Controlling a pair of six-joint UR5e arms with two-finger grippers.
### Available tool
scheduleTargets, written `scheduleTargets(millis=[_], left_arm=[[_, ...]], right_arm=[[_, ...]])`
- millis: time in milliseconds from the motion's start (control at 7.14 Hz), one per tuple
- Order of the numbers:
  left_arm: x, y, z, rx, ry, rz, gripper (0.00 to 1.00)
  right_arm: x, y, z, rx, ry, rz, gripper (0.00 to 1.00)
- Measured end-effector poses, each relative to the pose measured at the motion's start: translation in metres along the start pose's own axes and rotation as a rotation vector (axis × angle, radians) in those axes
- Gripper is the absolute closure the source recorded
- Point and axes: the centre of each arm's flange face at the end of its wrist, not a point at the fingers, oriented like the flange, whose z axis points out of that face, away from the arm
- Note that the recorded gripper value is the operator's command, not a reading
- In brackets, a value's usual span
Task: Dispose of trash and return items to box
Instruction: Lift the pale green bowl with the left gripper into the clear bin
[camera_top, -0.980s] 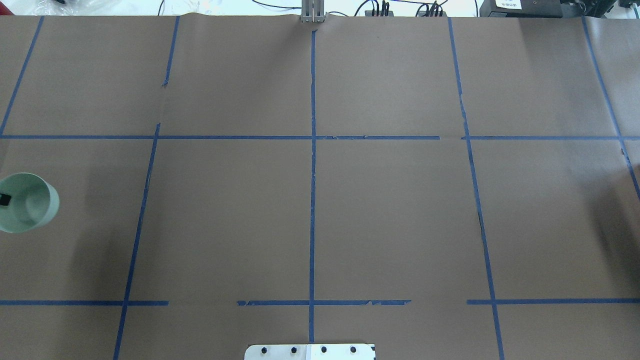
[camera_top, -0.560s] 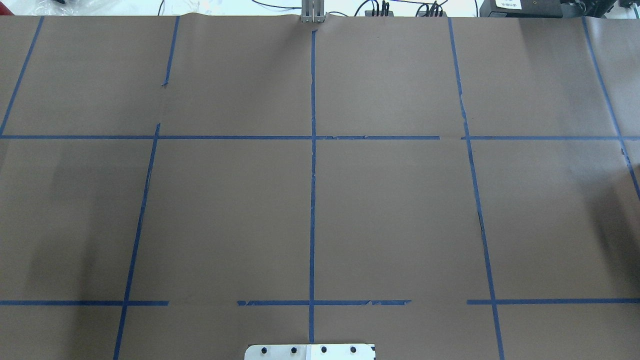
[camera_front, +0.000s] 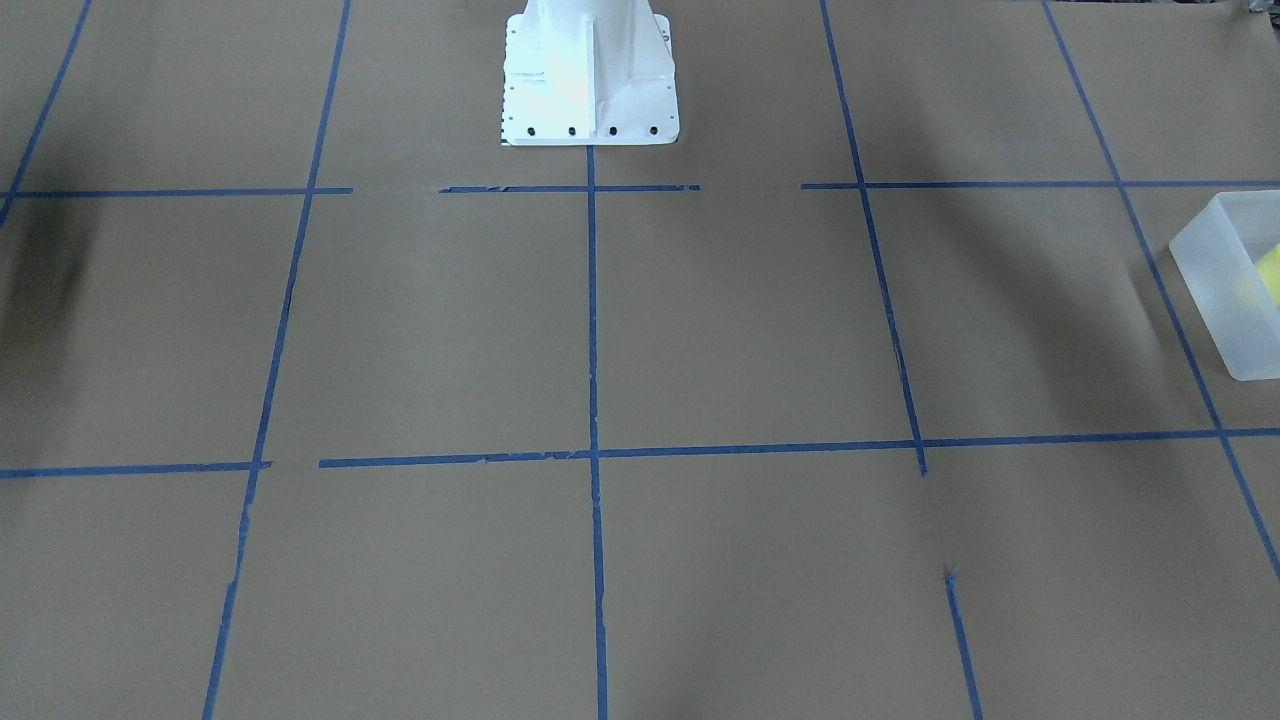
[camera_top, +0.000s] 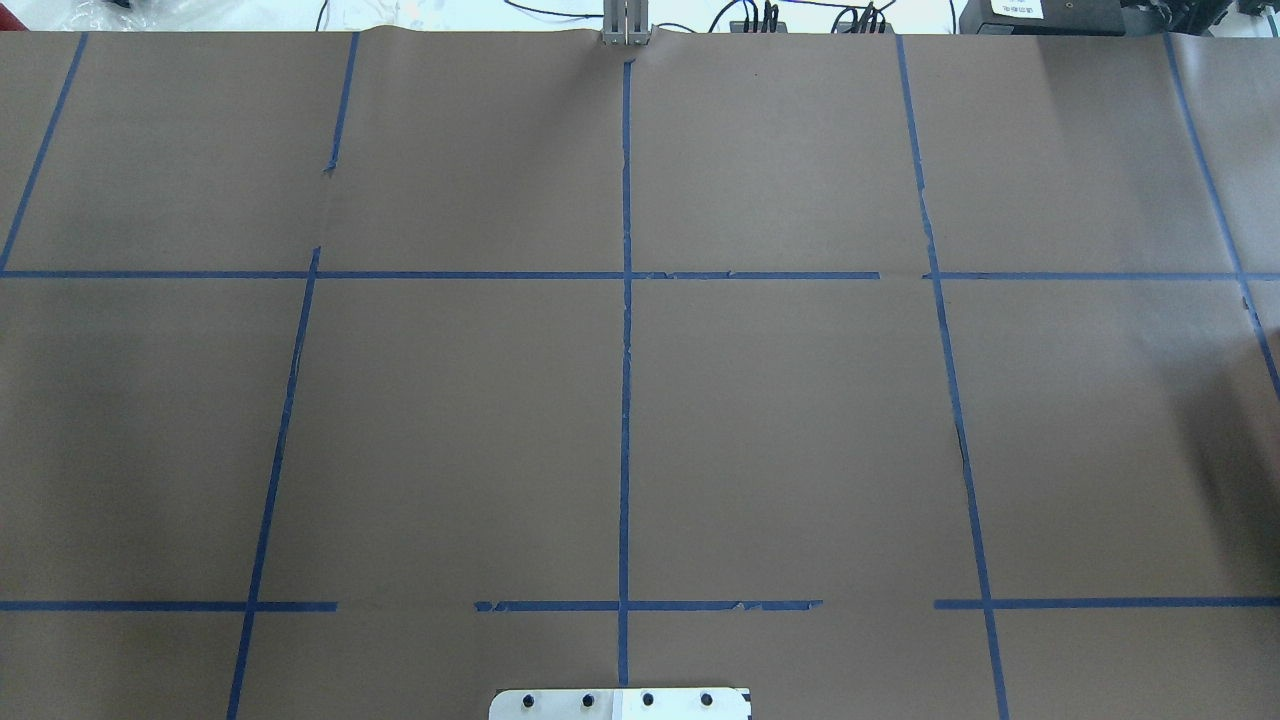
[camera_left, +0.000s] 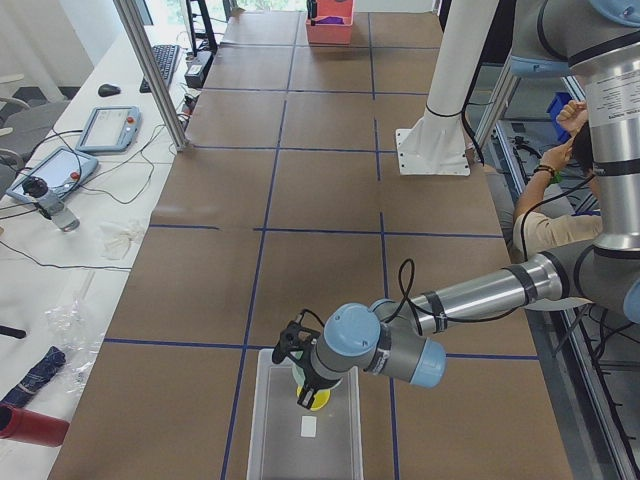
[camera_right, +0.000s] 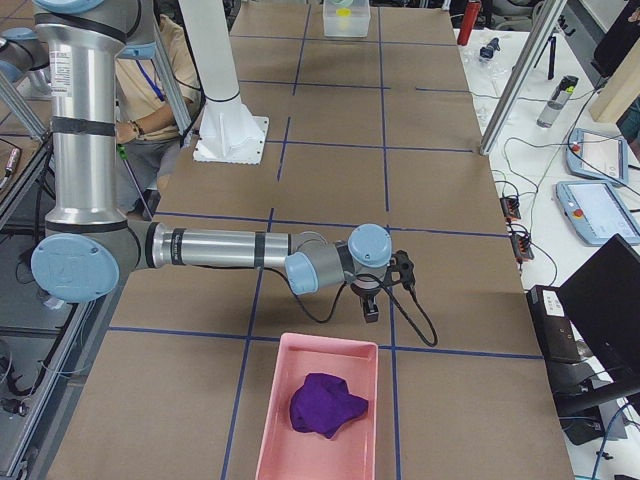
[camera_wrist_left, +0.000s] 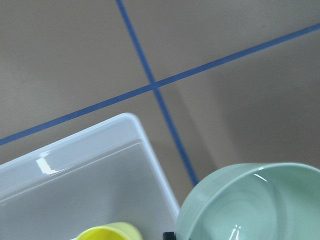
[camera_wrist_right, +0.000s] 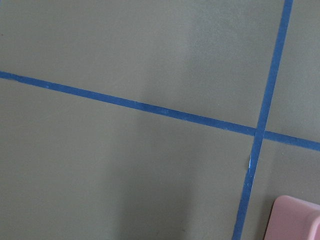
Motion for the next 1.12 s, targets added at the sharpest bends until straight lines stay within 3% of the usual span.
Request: scheduleTargets(millis=[420,1120], left_arm=[[-0.068,0.003,0.021,-0.09,-0.019,0.043,1.0],[-0.103,0.014,0.06,-0.163,0.057,0.026,1.0]], right_arm=[[0.002,0.001,0.002,-0.005,0.002,0.004,0.0],[0.008,0.003,0.009,-0.019,0.005,0.012,0.0]])
